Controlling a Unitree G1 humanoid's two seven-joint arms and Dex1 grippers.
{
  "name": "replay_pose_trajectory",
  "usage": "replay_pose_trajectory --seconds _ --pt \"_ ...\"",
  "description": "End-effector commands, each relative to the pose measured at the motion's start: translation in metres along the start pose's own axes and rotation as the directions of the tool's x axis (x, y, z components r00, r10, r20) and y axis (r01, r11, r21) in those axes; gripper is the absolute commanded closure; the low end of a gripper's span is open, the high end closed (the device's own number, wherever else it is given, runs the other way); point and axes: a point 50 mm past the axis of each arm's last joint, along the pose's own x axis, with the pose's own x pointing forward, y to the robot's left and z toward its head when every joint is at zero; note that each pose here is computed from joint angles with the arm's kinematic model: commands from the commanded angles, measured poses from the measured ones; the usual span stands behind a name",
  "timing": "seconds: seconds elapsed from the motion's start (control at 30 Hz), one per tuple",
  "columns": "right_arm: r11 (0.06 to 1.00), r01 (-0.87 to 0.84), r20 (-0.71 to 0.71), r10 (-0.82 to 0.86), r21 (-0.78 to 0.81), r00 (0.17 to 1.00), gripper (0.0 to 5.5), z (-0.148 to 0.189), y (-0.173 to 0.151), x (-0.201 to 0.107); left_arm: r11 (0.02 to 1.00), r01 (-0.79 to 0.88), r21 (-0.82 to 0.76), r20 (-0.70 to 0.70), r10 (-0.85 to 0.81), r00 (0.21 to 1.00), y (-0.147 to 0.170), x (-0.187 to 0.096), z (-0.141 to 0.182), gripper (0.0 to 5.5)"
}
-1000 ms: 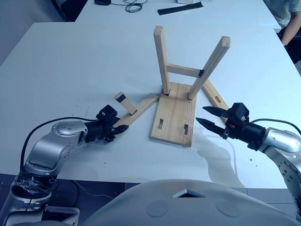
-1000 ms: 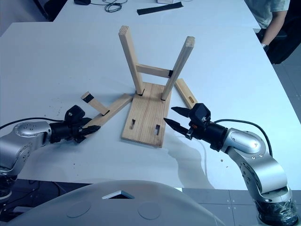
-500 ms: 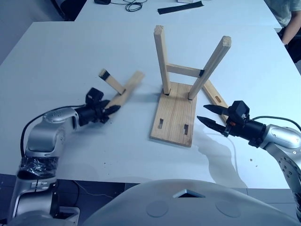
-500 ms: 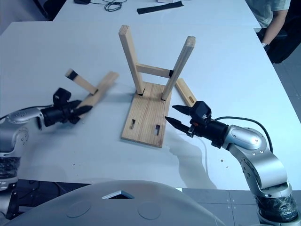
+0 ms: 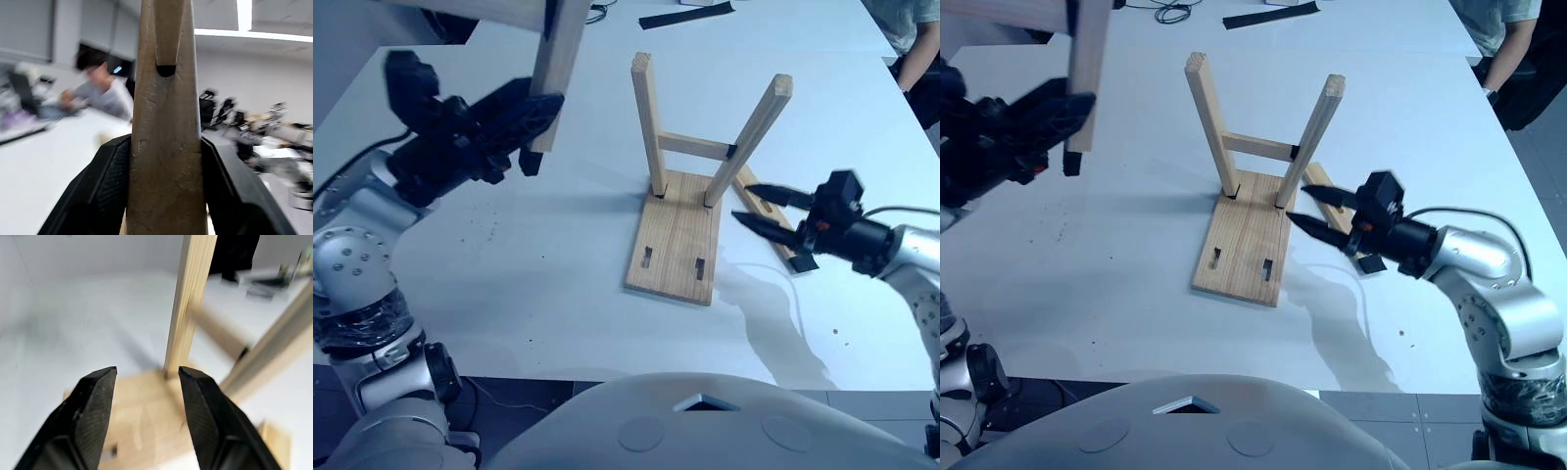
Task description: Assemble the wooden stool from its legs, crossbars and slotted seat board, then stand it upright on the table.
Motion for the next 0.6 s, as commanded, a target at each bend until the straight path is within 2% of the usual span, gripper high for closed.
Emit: replay_pose_trajectory --seconds 0.03,0.13,0.27,0.5,0.6 --pt "0.997 -0.066 0.131 0.062 0.027 0.990 2.87 0.033 -0.007 0.001 0.985 0.163 -0.051 -0.017 -0.164 0.986 -0.022 0.018 -0.004 3.48" --pt "0.980 -0.190 0.220 0.174 0.053 0.960 2.43 0.058 -0.006 0.004 0.969 0.221 -0.112 -0.057 -0.228 0.972 -0.037 0.027 -0.023 3.48" --pt "0.949 -0.310 0.220 0.289 0.067 0.932 1.90 0.078 -0.001 0.011 0.954 0.253 -0.164 -0.086 -0.269 0.959 -0.043 0.031 -0.040 3.48" --pt "0.908 -0.415 0.133 0.405 0.058 0.905 1.90 0.079 0.003 0.025 0.944 0.304 -0.130 -0.126 -0.320 0.939 -0.043 0.037 -0.043 3.48" --pt "0.895 -0.441 0.139 0.430 0.062 0.892 1.90 0.082 0.001 0.034 0.938 0.333 -0.100 -0.199 -0.347 0.916 -0.043 0.040 -0.052 3.48"
